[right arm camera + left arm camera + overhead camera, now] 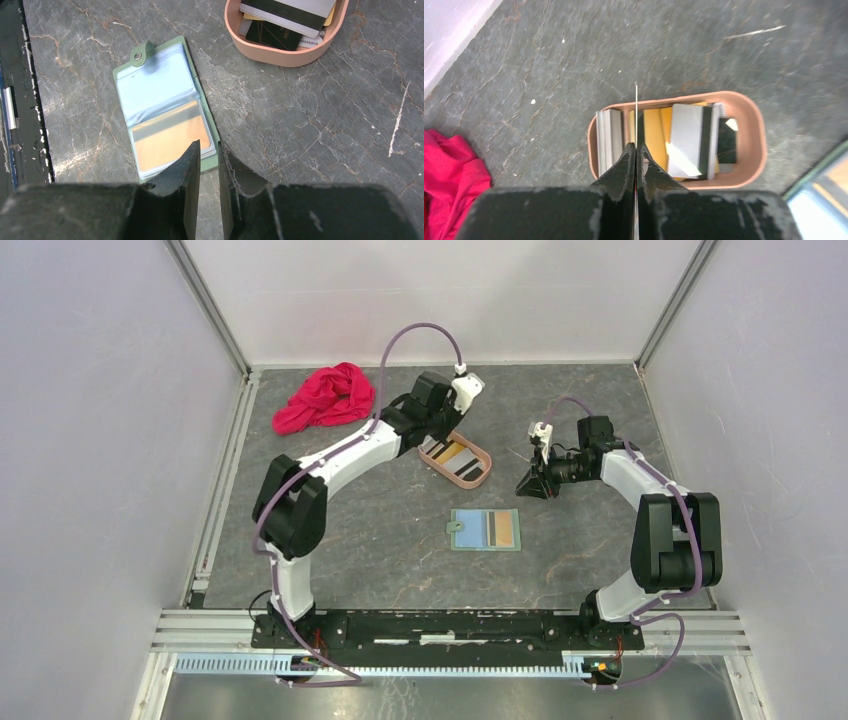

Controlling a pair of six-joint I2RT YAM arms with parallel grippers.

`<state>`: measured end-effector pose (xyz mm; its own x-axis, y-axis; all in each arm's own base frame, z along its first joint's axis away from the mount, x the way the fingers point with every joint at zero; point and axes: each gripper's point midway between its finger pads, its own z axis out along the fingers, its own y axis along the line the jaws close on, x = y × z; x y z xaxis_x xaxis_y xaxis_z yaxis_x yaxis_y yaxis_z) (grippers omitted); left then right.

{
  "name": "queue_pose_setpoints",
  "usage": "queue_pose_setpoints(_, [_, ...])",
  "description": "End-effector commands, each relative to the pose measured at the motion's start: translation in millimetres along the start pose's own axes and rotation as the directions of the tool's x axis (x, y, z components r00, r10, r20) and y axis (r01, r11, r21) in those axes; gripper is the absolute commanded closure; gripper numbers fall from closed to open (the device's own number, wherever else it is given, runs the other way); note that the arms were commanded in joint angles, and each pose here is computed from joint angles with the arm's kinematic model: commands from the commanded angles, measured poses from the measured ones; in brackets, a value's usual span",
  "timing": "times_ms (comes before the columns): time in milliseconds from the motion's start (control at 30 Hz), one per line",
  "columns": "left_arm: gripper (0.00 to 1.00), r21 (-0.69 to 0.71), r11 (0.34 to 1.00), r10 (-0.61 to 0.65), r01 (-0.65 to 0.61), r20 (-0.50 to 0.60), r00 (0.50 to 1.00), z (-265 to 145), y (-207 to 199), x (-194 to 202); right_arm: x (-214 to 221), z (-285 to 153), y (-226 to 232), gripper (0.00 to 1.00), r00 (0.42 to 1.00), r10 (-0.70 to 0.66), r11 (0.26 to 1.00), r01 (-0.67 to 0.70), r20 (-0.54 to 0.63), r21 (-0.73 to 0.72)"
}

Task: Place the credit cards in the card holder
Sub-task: Pick up the credit card from the storage box, then insert the credit card into the card holder.

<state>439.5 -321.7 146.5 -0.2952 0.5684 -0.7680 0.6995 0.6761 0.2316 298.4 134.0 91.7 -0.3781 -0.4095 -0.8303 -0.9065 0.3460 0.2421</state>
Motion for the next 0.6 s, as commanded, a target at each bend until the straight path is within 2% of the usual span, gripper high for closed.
queue_pose_setpoints(0, [0.98, 0.134, 0.979, -0.182, 0.154, 0.231, 0.956, -45, -14, -64, -23, -8, 1, 0.75, 0.996, -0.074, 0.997, 0.074, 0.053, -0.002])
queue_pose_setpoints(133, [0.98, 0.330, 0.902, -0.377, 0.277, 0.292, 0.879, -88, -44, -73, -32, -13, 7, 0.75, 0.992, -0.107, 0.994, 0.107, 0.074, 0.006])
queue_pose_setpoints(200, [0.98, 0.427, 0.840, -0.478, 0.335, 0.291, 0.829, -109, -61, -68, -37, -15, 10, 0.75, 0.989, -0.119, 0.993, 0.119, 0.086, 0.008])
queue_pose_setpoints(300, [0.98, 0.579, 0.701, -0.644, 0.416, 0.263, 0.719, -142, -85, -61, -46, -19, 16, 0.75, 0.983, -0.140, 0.990, 0.139, 0.116, 0.016])
queue_pose_setpoints(400, [0.98, 0.694, 0.545, -0.769, 0.471, 0.191, 0.610, -162, -106, -42, -52, -20, 21, 0.75, 0.979, -0.142, 0.990, 0.140, 0.149, 0.021])
queue_pose_setpoints(500, [0.98, 0.736, 0.416, -0.848, 0.534, 0.102, 0.519, -166, -121, -9, -57, -20, 27, 0.74, 0.973, -0.124, 0.992, 0.126, 0.193, 0.001])
queue_pose_setpoints(567, [0.98, 0.749, 0.362, -0.878, 0.554, 0.076, 0.472, -167, -126, 4, -58, -18, 32, 0.74, 0.971, -0.095, 0.994, 0.103, 0.221, -0.026])
